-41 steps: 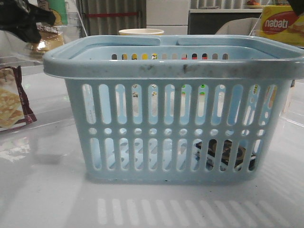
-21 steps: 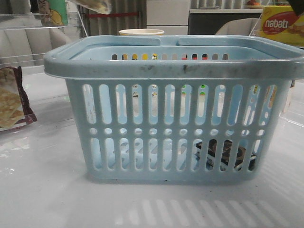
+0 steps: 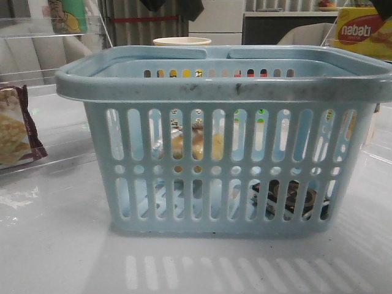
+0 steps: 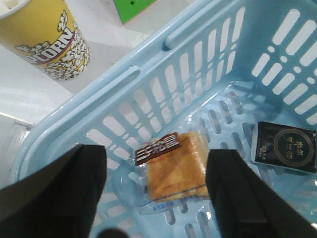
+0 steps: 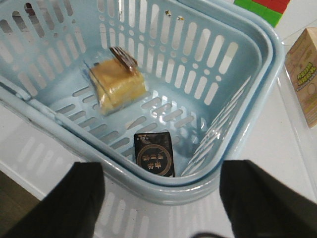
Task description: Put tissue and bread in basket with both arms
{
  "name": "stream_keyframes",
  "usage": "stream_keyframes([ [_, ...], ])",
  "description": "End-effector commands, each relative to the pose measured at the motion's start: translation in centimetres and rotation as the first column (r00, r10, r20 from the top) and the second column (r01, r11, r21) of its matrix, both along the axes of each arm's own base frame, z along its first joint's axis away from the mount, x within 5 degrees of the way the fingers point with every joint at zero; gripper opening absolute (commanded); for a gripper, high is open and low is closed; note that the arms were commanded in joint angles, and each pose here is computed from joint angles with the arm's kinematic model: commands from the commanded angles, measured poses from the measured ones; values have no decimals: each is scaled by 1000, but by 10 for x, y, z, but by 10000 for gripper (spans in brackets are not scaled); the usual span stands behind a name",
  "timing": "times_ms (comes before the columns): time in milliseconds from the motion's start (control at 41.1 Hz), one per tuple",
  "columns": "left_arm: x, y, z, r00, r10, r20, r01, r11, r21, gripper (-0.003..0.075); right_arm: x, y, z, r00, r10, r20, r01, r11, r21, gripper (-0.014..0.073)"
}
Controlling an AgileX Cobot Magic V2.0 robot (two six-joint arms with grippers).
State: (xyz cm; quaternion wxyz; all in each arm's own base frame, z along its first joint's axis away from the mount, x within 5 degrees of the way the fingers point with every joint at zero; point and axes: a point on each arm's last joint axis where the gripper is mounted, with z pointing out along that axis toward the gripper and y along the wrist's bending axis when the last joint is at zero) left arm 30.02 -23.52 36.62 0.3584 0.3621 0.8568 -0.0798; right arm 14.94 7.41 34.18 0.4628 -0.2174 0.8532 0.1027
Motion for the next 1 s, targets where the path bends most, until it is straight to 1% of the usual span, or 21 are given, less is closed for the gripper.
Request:
stream_keyframes([
  [0,-22,14,43,996,-4,94,11,997,-74,529,1,0,14,997,-2,82,-1,999,35,579],
  [146,-54,40,57,993,0,115,11,996,-94,529,0,-2,14,997,-9,72,7,999,31,579],
  [268,-86,67,54,994,9,113,1,995,-96,529,-8,-9,16,997,-41,63,38,998,51,579],
  [365,-112,93,50,990,82,113,-69,990,-121,529,-20,-15,19,996,-46,82,41,997,67,579],
  [389,-119,101,50,987,100,129,-84,989,-123,529,-23,-16,19,996,-47,82,42,997,70,579],
  [511,-149,132,37,973,184,139,-163,975,-147,529,-41,-24,11,995,-48,87,42,996,74,579],
  [633,-178,156,21,970,190,150,-165,972,-167,529,-57,-31,1,997,-46,67,42,997,64,579],
  [803,-208,180,-3,966,191,176,-156,968,-195,529,-73,-38,-13,999,-42,30,41,999,34,578],
  [876,-215,185,-10,962,188,199,-143,964,-222,523,-76,-41,-17,999,-45,20,45,999,12,547],
  [901,-217,186,-13,960,187,206,-138,964,-229,511,-76,-41,-19,999,-45,14,45,999,9,524],
  [925,-219,188,-14,958,187,218,-132,961,-241,497,-76,-42,-19,999,-47,15,47,999,1,501],
  [974,-222,189,-18,956,185,229,-125,960,-252,440,-76,-42,-19,999,-47,13,47,999,-3,435],
])
